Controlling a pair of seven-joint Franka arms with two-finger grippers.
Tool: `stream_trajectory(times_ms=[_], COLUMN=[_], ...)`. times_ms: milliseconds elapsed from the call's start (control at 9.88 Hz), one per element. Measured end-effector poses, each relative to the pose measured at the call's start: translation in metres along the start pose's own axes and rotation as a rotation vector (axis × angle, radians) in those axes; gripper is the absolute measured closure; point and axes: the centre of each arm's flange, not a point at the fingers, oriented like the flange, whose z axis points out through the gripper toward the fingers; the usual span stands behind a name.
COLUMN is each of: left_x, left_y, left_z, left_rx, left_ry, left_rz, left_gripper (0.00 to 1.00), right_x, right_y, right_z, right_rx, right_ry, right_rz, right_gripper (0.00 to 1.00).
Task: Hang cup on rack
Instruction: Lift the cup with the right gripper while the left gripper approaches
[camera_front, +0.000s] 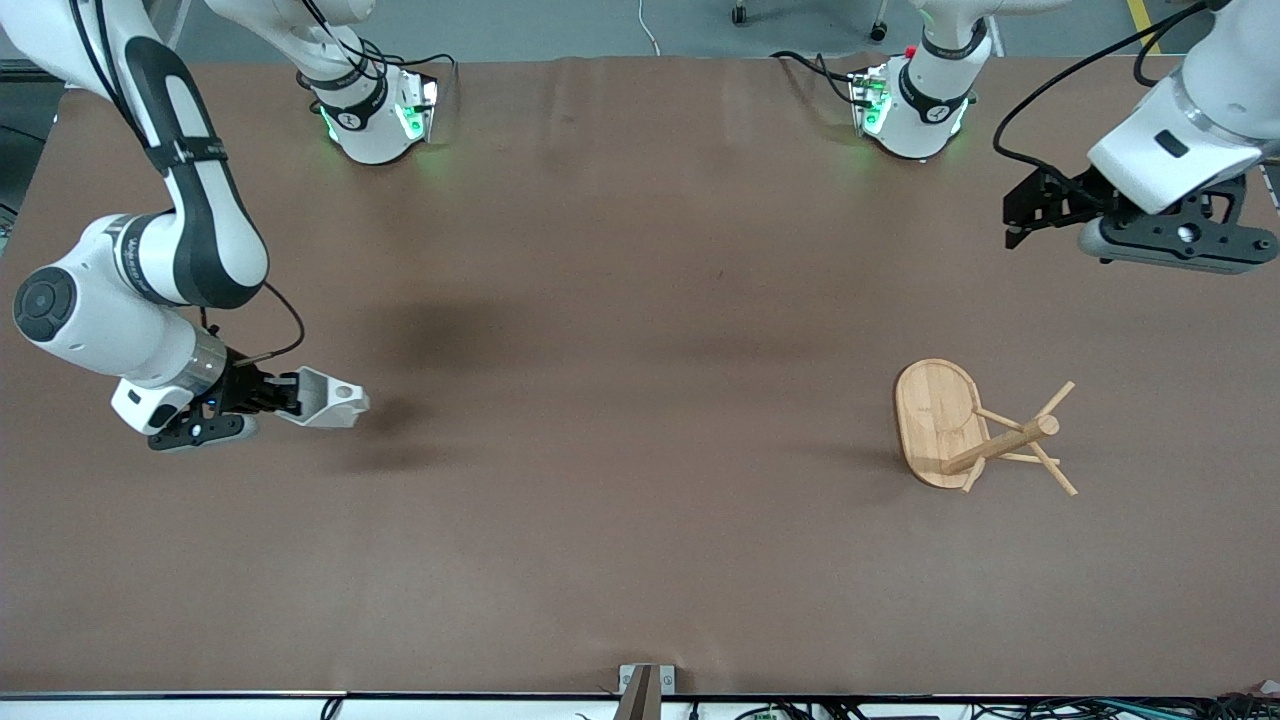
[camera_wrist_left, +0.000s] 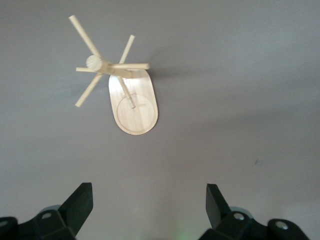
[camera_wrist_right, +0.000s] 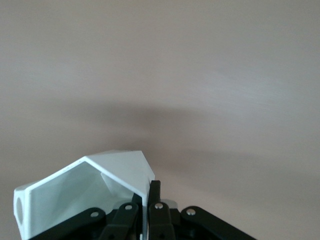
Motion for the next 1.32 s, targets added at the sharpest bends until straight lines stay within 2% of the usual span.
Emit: stream_trajectory(times_ms=[203,304,405,608,709,911,1114,1316], left_x=[0.005,0.007,0.007,0.003,-0.002,-0.016,-0.027,-0.018], left_y=[0.031,0.052,0.075,0.128,0.159,0.226,0.279,0.288], left_z=[-0.003,-0.005,-0.003,0.002,0.002,-0.003,0.000,0.005], left_rx=[-0.073,-0.115,-0.147,-0.182,-0.189,-0.214,-0.245,-0.272], left_ry=[0.024,0.028,0.022,0.020,0.035,0.113,0.208,0.264], left_rz=[0.046,0.078,0.115,0.237,0.321,0.460,0.536,0.547], left_gripper=[0.00,0.00,0.00,0.00,0.00,0.00,0.00,0.00], right_x=[0.012,0.013,0.012,0.008,0.007,0.007,0.005,0.002], right_y=[-0.083,-0.125,-0.161,-0.202,-0.214,-0.236,-0.261,-0.276], right_z=[0.002,0.002,0.003,0.005,0.005,0.000,-0.006,-0.008], right_rx=[0.249,0.363,0.470,0.659,0.754,0.939,1.032,1.061], right_ry=[0.037,0.025,-0.008,-0.063,-0.074,-0.072,-0.075,-0.084], right_rz=[0.028,0.027,0.025,0.036,0.057,0.109,0.133,0.130], right_gripper=[0.94,0.94,0.94,0.94,0.94,0.94,0.94,0.94])
